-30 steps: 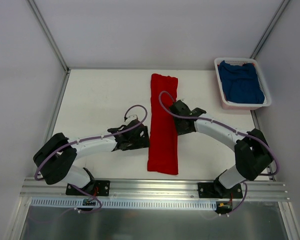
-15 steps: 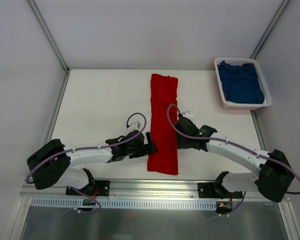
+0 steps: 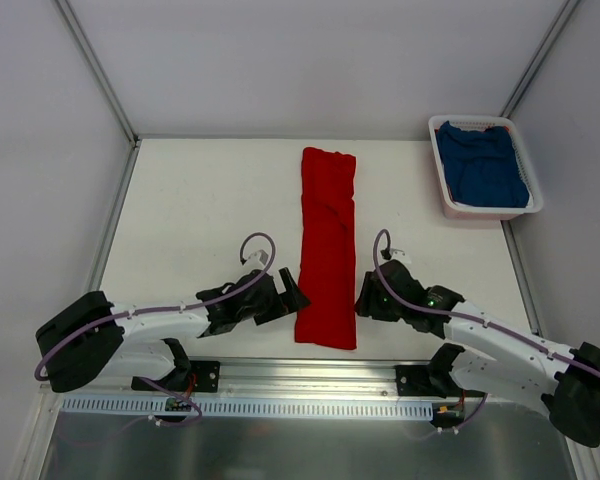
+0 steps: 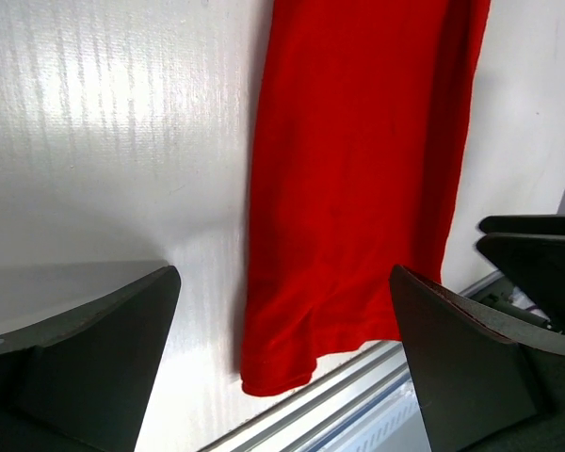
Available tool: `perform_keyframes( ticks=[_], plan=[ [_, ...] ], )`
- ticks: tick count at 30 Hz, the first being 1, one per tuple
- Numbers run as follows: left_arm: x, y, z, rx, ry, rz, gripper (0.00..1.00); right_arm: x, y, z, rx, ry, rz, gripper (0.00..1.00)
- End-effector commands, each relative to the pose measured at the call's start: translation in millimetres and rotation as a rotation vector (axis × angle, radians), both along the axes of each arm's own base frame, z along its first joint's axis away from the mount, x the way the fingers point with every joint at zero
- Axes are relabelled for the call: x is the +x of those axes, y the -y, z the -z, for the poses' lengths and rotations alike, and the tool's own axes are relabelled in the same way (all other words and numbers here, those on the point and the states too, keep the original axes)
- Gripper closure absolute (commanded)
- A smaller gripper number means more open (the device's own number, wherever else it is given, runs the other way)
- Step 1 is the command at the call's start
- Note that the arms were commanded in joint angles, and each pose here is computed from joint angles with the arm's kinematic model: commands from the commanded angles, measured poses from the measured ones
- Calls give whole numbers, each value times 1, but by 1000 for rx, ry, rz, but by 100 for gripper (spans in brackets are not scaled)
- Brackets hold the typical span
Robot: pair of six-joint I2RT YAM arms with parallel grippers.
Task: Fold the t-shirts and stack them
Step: Rotate the tshirt 90 degrees, then grab the bottom of the folded rectangular tshirt with both arms
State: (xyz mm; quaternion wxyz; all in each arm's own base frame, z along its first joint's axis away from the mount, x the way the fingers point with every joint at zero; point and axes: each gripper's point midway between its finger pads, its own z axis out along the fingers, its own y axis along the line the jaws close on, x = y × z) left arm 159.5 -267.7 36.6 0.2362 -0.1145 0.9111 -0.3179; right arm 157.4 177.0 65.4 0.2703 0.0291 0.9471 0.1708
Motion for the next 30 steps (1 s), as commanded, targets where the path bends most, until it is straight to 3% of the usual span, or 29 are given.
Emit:
perform_keyframes(
  ticks=[1,11,30],
  plan=[
    [-35,-33,49,141,-146,13,1,-7,-19,-2,142,-31,33,49],
    [-54,-33,63,137,-196,17,2,-25,-20,14,191,-66,43,41],
    [-78,-47,81,161,-250,-6,3,-39,-20,54,204,-120,59,47]
  ],
)
